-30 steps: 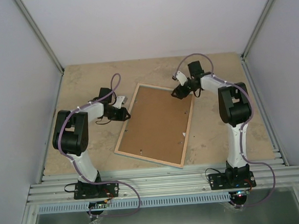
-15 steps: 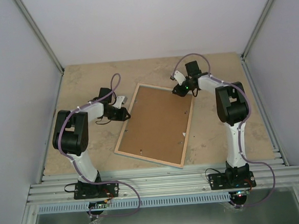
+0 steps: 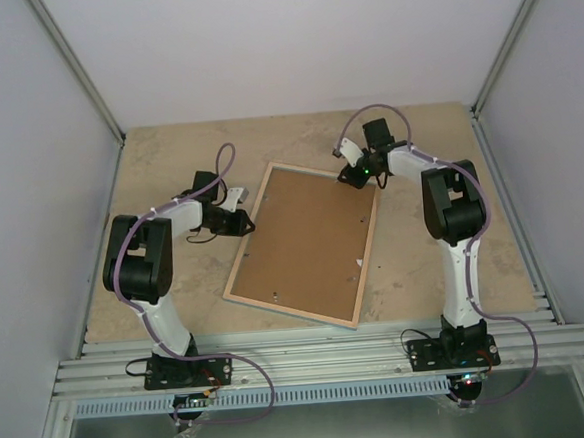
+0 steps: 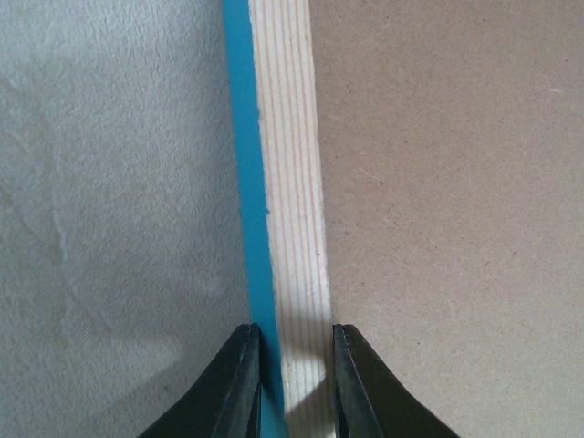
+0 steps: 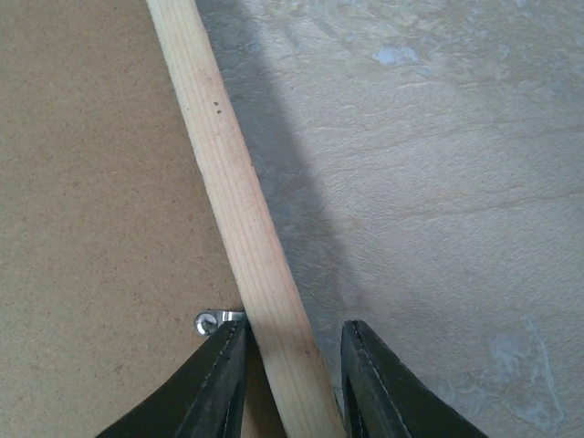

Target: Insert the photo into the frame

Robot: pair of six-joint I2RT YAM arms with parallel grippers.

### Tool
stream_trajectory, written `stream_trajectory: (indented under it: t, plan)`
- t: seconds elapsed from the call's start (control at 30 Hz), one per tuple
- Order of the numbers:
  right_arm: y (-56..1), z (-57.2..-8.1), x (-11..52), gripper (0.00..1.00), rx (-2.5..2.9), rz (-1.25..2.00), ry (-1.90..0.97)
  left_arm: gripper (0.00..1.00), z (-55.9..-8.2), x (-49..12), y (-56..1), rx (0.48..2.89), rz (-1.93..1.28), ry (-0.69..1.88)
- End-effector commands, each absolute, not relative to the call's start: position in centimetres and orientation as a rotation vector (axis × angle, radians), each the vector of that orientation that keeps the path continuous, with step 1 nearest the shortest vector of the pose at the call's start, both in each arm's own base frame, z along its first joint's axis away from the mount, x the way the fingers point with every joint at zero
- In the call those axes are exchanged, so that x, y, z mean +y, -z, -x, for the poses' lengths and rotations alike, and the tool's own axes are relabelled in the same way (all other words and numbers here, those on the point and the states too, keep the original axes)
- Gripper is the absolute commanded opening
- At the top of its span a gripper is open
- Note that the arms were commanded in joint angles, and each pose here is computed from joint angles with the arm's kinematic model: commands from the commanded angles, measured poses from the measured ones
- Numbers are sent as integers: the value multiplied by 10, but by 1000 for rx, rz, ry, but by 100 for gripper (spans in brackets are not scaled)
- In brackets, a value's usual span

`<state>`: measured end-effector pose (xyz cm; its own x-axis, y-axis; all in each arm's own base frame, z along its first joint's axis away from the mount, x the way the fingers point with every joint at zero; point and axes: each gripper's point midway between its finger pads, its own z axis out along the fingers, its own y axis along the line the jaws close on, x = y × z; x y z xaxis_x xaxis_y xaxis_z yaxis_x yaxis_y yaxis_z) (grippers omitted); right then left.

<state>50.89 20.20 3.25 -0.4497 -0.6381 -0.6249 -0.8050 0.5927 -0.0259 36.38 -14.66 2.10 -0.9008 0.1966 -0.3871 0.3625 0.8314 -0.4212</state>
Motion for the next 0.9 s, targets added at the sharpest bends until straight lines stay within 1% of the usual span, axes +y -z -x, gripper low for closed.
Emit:
stream_trajectory:
  t: [0.0, 0.13, 0.23, 0.3, 0.37, 0.47, 0.53, 0.63, 0.77, 0.87]
  plan:
    - [11, -482, 199, 35, 2373, 1163, -426, 0, -330, -140, 23, 2851, -430, 714]
    - [-10, -491, 198, 39, 2348, 1120, -435, 0, -331, -140, 21, 2845, -424, 705]
    - [-56, -496, 202, 47, 2249, 1100, -460, 0, -332, -138, 22, 2848, -414, 696]
    - [-91, -484, 213, 54, 2162, 1114, -533, 0, -332, -136, 23, 2855, -399, 693]
    - [-116, -460, 229, 58, 2103, 1146, -624, 0, -334, -134, 24, 2858, -383, 694]
    - [-128, -405, 261, 62, 2031, 1239, -812, 0, -336, -131, 25, 2860, -360, 701]
    - [-126, -365, 283, 63, 1980, 1336, -901, 0, -336, -131, 26, 2862, -354, 704]
    - [-118, -310, 314, 63, 1891, 1515, -954, 0, -335, -130, 26, 2862, -351, 705]
    - [-115, -236, 351, 68, 1705, 1777, -1074, 0, -335, -130, 26, 2863, -354, 705]
    - [-105, -195, 370, 71, 1592, 1947, -1082, 0, -336, -130, 26, 2862, -354, 704]
